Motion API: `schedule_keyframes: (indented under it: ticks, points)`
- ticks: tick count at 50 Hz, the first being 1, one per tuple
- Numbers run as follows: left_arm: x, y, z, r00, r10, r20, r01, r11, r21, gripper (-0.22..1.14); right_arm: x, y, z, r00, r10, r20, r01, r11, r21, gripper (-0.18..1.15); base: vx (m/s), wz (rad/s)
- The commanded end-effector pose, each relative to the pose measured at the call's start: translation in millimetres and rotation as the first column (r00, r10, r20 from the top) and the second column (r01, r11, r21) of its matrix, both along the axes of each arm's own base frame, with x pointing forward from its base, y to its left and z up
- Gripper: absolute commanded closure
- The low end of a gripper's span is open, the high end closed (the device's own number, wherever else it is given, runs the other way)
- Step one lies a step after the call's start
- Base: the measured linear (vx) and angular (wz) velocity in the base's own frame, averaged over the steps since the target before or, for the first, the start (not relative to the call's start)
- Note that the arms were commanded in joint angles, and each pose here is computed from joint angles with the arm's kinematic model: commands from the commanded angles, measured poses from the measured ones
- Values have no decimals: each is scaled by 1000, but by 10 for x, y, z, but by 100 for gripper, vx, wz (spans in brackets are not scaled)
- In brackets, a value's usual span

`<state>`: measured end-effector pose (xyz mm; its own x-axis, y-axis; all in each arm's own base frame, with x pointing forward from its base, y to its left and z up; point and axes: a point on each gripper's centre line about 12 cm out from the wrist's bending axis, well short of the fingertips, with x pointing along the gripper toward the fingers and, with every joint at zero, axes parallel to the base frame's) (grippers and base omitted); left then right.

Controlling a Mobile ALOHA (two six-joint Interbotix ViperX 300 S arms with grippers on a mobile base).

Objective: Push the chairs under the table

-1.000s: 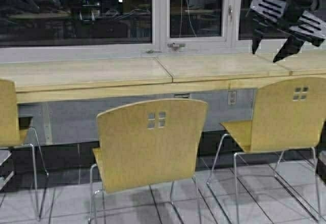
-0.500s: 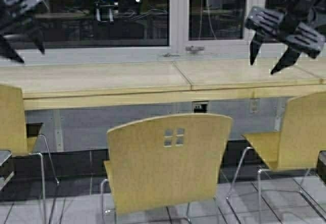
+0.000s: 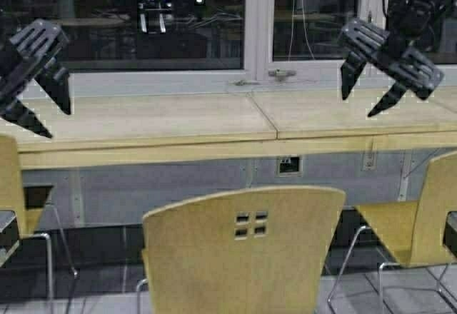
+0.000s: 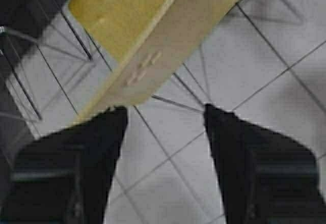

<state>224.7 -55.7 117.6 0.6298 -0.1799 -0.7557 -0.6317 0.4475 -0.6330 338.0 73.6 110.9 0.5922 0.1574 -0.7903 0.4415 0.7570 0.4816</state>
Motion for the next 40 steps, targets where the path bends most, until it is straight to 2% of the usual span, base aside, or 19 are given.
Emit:
schedule_keyframes:
  ticks: [1,8,11,16,28,40]
  points:
    - [15,-238,-36,1000,-2,-26,0,998,-55,10,72,27,-27,999,-39,-5,39,999,34,12,27,-10]
    - [-10,-544,-262,992,-14,-126,5,997,-76,10,75,99,-163,998,-43,-49,45,998,45,12,26,-6]
    - [-47,-737,-422,981,-13,-195,-3,997,-83,10,62,96,-234,996,-59,-71,63,997,51,12,24,-1]
    - [-86,-954,-664,965,-2,-263,-12,999,-52,10,38,92,-341,991,-85,-105,92,994,61,12,23,4]
    - [2,-1301,-955,944,15,-331,-31,999,-43,10,-13,60,-569,977,-132,-168,144,988,63,12,21,8]
    - [-89,-1296,-1152,917,71,-393,-84,996,-17,10,-111,69,-818,951,-160,-266,183,981,63,12,15,8]
